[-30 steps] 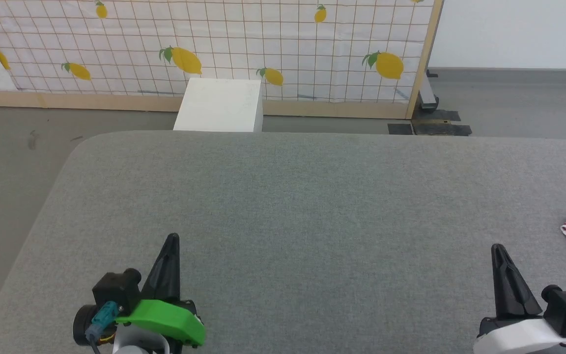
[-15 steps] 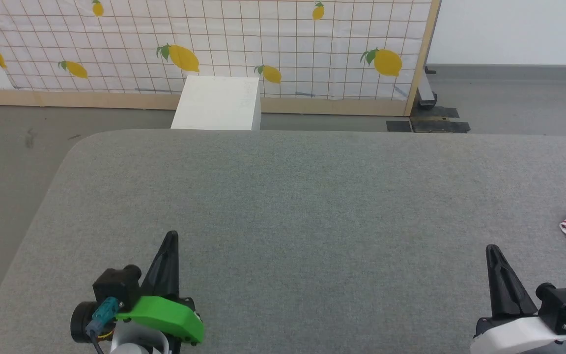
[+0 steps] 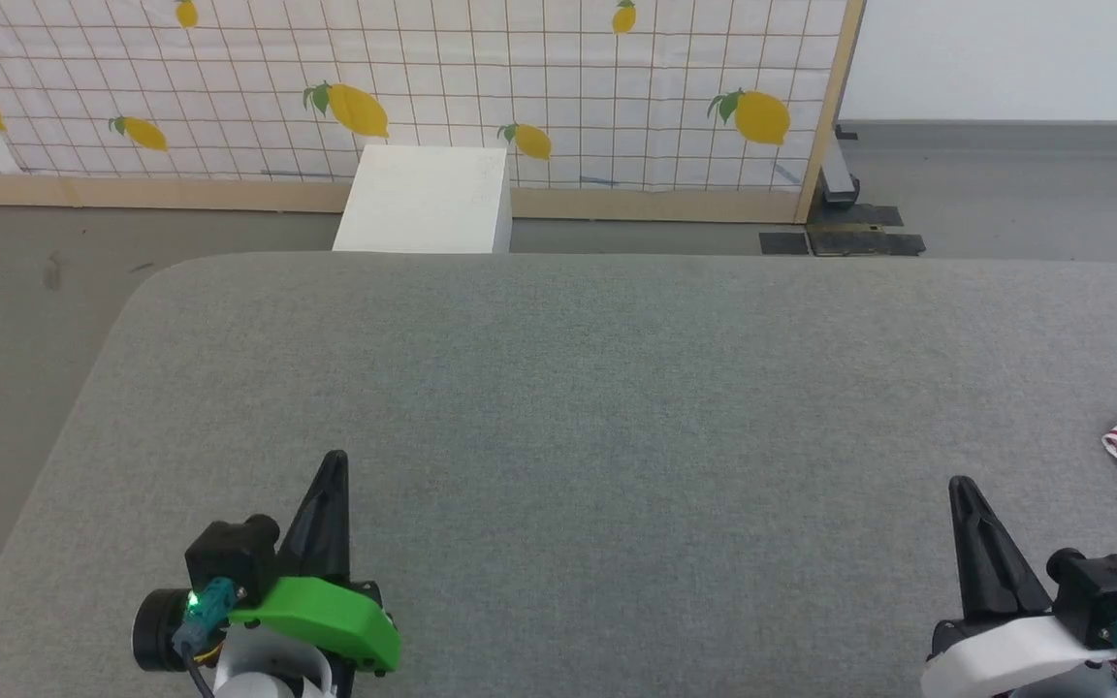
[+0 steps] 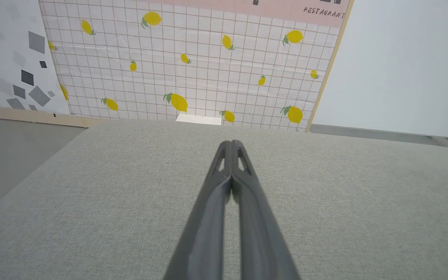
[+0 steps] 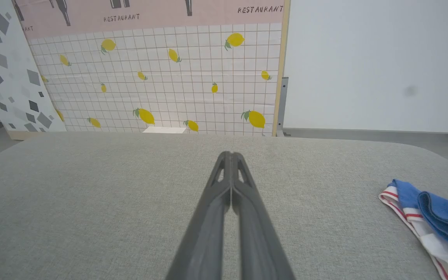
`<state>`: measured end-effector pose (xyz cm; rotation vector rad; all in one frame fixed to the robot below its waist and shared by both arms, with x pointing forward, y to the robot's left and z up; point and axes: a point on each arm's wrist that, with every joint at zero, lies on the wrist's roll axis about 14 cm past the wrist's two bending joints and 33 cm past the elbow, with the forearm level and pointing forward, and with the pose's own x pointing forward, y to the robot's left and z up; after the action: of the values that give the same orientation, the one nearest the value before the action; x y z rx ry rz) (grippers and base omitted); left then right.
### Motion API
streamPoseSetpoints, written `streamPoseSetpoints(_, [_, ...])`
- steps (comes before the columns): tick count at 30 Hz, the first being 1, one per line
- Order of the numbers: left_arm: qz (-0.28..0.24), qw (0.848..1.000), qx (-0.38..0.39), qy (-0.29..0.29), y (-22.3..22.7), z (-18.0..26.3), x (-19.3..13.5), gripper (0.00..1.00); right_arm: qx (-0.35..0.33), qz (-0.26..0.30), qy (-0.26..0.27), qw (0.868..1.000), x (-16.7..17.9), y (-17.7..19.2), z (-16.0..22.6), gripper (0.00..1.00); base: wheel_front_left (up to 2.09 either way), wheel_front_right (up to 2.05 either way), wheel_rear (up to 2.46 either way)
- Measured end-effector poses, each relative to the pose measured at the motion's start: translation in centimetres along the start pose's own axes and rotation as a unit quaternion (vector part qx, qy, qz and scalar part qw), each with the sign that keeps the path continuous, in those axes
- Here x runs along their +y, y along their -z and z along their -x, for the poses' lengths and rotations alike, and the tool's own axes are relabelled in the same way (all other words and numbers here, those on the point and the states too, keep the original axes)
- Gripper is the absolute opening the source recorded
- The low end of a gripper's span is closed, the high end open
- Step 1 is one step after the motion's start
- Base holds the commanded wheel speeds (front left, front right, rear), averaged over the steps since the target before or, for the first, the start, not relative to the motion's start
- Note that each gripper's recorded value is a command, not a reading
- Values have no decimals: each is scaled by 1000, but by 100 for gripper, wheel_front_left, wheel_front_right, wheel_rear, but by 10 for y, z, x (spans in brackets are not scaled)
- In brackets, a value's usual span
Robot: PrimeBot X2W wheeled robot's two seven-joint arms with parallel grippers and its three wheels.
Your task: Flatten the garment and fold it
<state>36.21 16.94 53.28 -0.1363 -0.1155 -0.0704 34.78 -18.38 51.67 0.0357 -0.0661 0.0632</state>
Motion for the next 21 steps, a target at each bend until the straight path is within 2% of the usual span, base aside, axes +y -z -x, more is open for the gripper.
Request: streamPoseSetpoints(21, [-20, 1000, 9, -3, -2, -4, 1, 0, 12, 8, -8, 1000, 5, 0, -4, 0, 0, 0, 0])
